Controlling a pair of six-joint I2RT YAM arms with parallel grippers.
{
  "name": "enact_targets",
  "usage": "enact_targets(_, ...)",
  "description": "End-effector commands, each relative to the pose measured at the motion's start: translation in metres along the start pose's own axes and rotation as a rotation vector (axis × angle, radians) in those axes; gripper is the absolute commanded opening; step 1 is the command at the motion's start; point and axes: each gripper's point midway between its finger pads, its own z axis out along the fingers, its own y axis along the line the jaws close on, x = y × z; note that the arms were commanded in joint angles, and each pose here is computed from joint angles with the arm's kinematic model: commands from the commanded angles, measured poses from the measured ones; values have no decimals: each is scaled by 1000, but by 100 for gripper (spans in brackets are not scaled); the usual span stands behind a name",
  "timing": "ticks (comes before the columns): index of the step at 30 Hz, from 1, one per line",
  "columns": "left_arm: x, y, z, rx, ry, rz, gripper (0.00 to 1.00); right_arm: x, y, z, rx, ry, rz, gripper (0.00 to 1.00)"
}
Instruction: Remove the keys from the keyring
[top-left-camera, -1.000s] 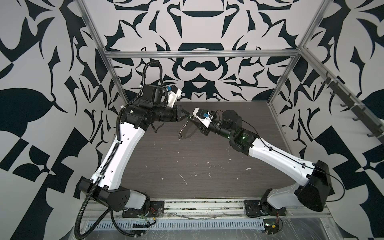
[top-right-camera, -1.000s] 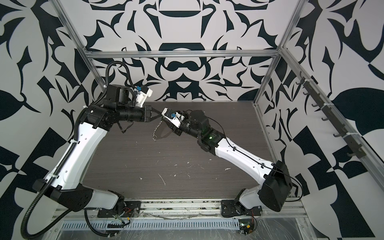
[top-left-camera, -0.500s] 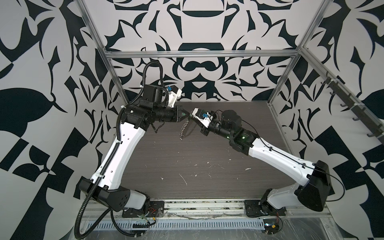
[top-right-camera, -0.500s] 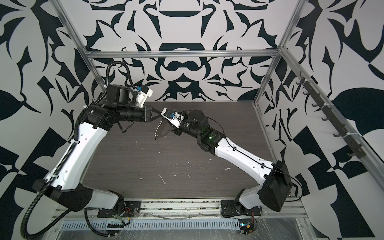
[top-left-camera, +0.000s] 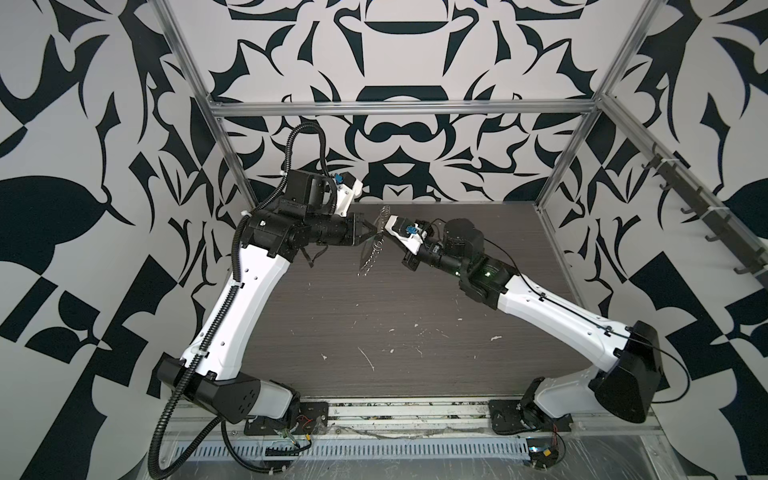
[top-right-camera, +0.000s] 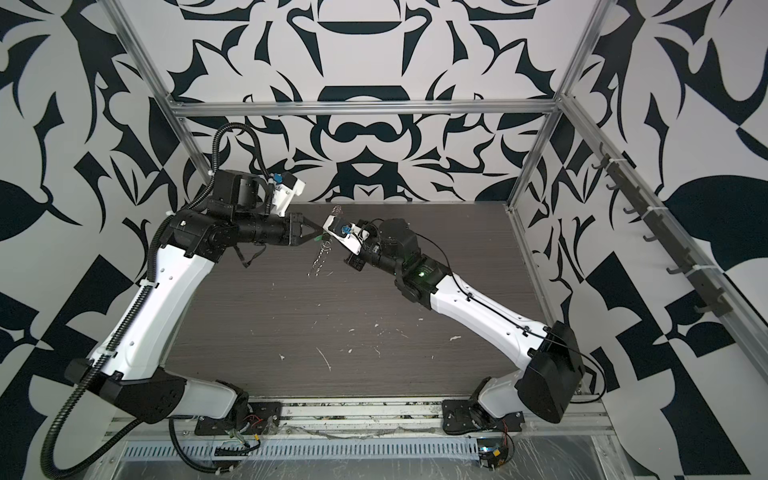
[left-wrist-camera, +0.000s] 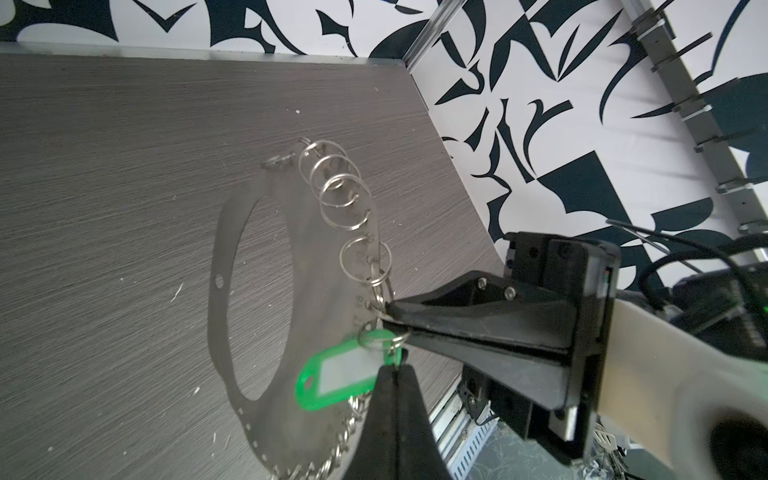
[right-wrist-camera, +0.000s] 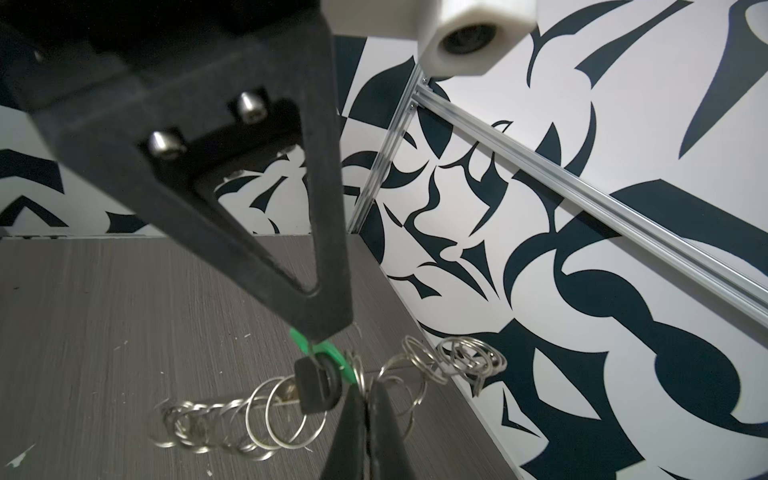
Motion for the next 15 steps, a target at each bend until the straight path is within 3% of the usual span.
enact_targets(1, 7, 5, -14, -40, 29, 3, 0, -51, -14, -26, 1, -191, 27, 0)
enact_targets(5, 9, 15, -11, -42, 42, -17, 0, -61, -18, -40, -33, -268, 78, 0)
enact_targets(15, 2, -3, -1, 115, 20, -35, 0, -79, -26, -57, -127, -469, 219, 0)
